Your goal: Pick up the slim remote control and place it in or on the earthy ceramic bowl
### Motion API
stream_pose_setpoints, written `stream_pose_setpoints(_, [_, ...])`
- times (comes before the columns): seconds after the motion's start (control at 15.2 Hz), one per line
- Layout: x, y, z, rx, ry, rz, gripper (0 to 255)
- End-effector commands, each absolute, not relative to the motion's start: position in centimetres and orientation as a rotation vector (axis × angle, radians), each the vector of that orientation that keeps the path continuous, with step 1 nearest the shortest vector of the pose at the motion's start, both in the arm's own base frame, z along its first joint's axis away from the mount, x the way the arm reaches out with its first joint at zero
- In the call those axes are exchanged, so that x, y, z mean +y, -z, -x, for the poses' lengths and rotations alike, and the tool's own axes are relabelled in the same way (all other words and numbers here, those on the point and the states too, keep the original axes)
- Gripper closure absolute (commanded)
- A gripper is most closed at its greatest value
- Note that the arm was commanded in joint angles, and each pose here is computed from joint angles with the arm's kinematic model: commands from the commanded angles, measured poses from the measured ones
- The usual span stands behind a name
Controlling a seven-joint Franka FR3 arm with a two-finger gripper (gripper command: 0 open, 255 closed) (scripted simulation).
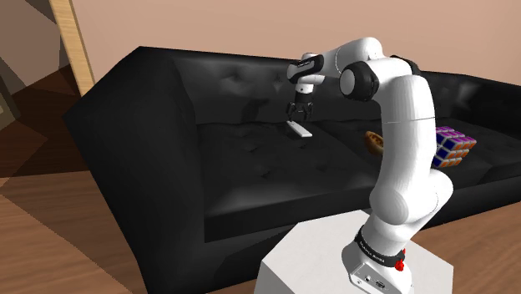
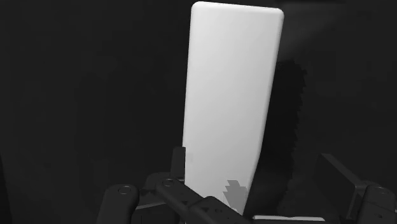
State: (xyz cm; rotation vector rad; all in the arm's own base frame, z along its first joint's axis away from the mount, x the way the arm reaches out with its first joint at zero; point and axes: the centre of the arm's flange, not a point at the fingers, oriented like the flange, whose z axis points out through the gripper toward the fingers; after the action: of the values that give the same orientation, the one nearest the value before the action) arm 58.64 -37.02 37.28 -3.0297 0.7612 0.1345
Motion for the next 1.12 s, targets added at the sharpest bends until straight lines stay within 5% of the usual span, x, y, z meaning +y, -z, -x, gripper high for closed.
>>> stream_pose_setpoints(0.0, [-38.6, -36.6, -59.0, 0.777, -0.14, 3.024, 0])
stream_pose_setpoints(0.99, [-38.5, -32.7, -58.6, 0.777, -0.14, 3.024, 0])
stream_pose_setpoints(1.06, [-38.5, -32.7, -58.6, 0.777, -0.14, 3.024, 255])
